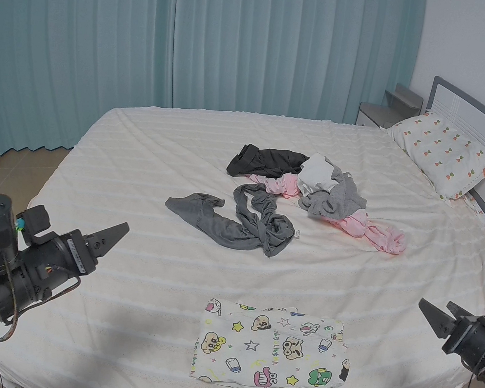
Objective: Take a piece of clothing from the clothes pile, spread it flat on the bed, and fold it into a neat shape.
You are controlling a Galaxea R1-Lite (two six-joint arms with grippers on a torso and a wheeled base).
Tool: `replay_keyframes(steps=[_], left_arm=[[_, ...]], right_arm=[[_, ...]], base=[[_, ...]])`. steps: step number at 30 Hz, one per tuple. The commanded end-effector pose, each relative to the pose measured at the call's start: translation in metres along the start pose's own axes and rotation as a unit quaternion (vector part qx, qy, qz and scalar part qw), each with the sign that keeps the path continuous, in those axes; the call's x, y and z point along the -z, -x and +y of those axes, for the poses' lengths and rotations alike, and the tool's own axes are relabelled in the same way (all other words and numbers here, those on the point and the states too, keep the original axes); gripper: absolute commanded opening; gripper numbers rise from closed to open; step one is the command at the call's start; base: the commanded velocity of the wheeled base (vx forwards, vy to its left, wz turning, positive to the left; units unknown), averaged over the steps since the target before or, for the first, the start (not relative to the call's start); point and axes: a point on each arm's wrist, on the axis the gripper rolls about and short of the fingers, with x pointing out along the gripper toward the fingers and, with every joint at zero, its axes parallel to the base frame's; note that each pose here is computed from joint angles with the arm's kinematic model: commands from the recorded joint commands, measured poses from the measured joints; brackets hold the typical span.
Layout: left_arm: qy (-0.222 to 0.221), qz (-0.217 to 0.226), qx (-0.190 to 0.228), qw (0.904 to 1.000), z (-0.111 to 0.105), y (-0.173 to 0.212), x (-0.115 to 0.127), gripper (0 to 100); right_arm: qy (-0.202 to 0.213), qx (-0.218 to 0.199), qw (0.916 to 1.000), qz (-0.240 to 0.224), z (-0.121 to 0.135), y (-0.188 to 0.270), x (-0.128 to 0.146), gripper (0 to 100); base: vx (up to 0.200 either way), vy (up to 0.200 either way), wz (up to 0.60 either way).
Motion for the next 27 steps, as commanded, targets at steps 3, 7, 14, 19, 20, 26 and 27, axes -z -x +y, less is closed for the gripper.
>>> replay_keyframes(steps=[3, 7, 14, 19, 20, 26, 27], left_arm=[[-0.073, -0.057, -0.056, 0.9942, 0.029, 0.126, 0.025, 100], [-0.110, -0.071, -0.089, 0.9874, 0.039, 0.155, 0.035, 100], [-0.120, -0.097, -0.141, 0.9778, 0.054, 0.193, 0.055, 100], [-0.136, -0.112, -0.161, 0.9710, 0.065, 0.200, 0.073, 100], [-0.133, -0.115, -0.169, 0.9699, 0.066, 0.199, 0.075, 100], [-0.142, -0.150, -0.140, 0.9684, 0.070, 0.196, 0.080, 100], [-0.163, -0.154, -0.129, 0.9659, 0.071, 0.196, 0.082, 100]], right_arm=[[0.069, 0.094, 0.9888, -0.093, -0.006, 0.157, 0.047, 100], [0.073, 0.141, 0.9799, -0.122, -0.006, 0.163, 0.046, 100], [0.073, 0.217, 0.9693, -0.088, -0.019, 0.147, 0.066, 100], [0.082, 0.134, 0.9806, -0.117, -0.021, 0.130, 0.073, 100], [0.091, 0.092, 0.9831, -0.129, -0.021, 0.126, 0.074, 100], [0.116, 0.018, 0.9828, -0.143, -0.018, 0.122, 0.074, 100], [0.124, 0.014, 0.9827, -0.137, -0.018, 0.123, 0.074, 100]], base=[[0.000, 0.000, 0.00], [0.000, 0.000, 0.00], [0.000, 0.000, 0.00], [0.000, 0.000, 0.00], [0.000, 0.000, 0.00], [0.000, 0.000, 0.00], [0.000, 0.000, 0.00]])
